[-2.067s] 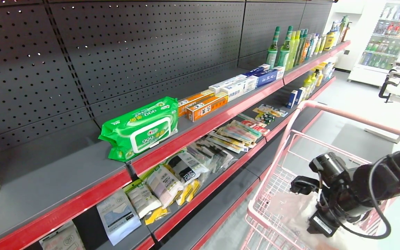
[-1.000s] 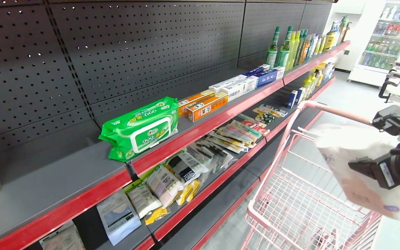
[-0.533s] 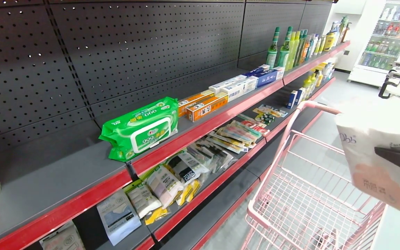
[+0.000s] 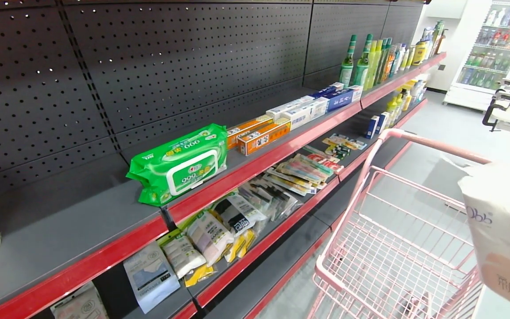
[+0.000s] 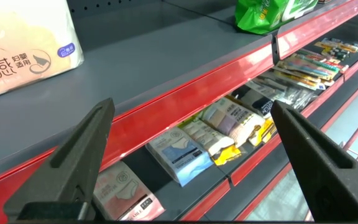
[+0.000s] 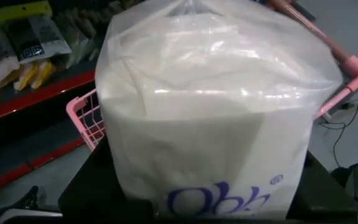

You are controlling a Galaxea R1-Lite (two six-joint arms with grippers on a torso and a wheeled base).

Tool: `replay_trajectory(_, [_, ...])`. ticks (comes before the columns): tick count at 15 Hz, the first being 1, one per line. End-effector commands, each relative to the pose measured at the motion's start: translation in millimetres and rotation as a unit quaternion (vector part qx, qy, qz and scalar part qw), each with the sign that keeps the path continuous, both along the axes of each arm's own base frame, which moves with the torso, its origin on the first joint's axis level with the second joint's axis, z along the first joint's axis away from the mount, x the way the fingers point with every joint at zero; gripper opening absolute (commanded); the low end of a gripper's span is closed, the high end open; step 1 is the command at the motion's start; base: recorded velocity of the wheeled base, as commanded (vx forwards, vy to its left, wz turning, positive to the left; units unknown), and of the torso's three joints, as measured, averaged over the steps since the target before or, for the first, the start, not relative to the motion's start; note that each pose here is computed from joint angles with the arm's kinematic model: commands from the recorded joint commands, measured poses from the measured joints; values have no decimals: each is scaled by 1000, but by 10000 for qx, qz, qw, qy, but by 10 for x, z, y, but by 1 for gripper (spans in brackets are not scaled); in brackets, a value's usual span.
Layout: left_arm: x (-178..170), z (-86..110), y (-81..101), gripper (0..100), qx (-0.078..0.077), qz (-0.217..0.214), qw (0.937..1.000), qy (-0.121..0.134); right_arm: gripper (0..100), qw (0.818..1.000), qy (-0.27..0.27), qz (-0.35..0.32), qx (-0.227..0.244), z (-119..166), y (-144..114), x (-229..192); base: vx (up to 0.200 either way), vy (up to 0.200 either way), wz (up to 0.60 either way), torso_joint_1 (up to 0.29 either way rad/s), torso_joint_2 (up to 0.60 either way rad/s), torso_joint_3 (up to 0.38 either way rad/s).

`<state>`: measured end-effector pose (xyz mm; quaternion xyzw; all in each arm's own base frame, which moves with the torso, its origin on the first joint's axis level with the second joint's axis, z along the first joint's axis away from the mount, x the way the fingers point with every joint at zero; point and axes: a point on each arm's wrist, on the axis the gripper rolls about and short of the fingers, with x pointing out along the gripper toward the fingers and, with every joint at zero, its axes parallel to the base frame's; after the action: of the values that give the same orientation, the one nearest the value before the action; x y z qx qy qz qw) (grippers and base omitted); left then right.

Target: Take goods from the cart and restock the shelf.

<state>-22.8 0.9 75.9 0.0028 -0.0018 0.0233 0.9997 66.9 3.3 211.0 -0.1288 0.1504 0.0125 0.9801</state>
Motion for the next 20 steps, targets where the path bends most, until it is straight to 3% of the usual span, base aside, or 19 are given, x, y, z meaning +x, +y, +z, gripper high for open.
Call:
replay_trajectory(1, [0,1,0,100,2,5,10000,-4,0,10000,-31,-89,-7,-27,-15,-38,0,0,0,0,0,0])
replay_trajectory(11, [0,1,0,100,2,5,10000,-4,0,9999,100,-82,-11,-94,-15,-31,0,0,0,0,0,0])
replay_trajectory(20, [0,1,0,100,2,5,10000,-4,0,9998,207,-60,-11,-99,-10,43,0,0,0,159,-360,-206])
